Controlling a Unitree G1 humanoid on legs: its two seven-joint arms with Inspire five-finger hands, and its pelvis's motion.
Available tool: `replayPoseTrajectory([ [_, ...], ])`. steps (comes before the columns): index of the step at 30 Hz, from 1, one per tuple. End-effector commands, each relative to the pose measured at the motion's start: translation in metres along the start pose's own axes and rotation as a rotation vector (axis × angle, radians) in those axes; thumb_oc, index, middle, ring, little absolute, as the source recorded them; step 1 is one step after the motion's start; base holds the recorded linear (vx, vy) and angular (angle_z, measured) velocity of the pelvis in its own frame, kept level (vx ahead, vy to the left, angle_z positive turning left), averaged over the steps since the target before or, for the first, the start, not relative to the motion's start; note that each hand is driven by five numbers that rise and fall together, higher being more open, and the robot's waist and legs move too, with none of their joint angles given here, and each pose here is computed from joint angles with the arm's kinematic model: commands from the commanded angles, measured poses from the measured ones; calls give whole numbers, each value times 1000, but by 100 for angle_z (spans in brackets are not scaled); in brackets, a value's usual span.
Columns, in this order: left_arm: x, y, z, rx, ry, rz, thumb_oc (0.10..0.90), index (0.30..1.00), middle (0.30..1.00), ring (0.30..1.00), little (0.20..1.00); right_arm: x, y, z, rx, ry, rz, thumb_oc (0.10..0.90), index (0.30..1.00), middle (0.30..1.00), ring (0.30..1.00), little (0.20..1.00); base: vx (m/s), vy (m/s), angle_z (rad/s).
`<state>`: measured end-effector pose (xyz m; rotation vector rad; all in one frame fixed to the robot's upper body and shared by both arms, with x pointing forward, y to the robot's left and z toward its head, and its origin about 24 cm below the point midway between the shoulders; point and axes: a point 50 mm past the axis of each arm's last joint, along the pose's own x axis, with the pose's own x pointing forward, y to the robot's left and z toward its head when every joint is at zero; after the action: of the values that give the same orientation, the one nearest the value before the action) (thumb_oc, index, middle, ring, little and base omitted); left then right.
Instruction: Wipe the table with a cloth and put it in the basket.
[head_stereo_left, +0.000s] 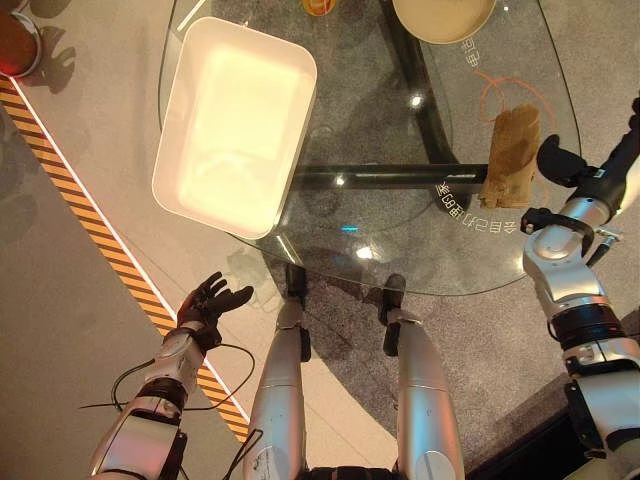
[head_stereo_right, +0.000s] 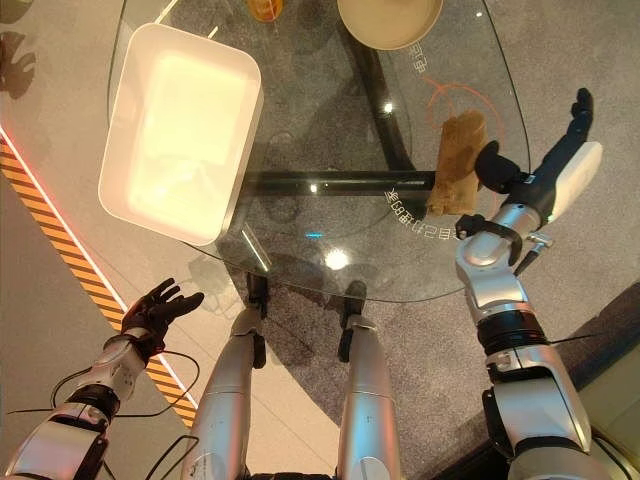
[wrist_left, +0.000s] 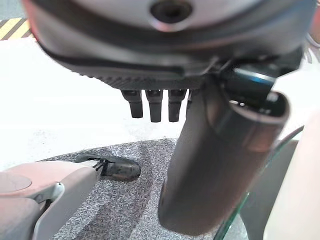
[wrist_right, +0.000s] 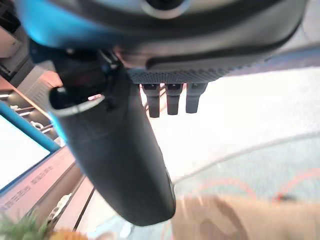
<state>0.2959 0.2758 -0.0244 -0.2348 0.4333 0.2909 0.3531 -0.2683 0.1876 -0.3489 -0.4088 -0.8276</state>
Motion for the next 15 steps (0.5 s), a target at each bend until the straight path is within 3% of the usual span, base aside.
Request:
replayPoseTrajectory([
  [1,-8,21,-12,-18,-6,80,800,900,900,900,900,9,-9,24,5,-154,-12,800,900,900,900,900,0,0,0],
  [15,-5,10,-13,6,6,50,800,900,900,900,900,-2,7,-10,12,61,19,800,900,900,900,900,2,0,0],
])
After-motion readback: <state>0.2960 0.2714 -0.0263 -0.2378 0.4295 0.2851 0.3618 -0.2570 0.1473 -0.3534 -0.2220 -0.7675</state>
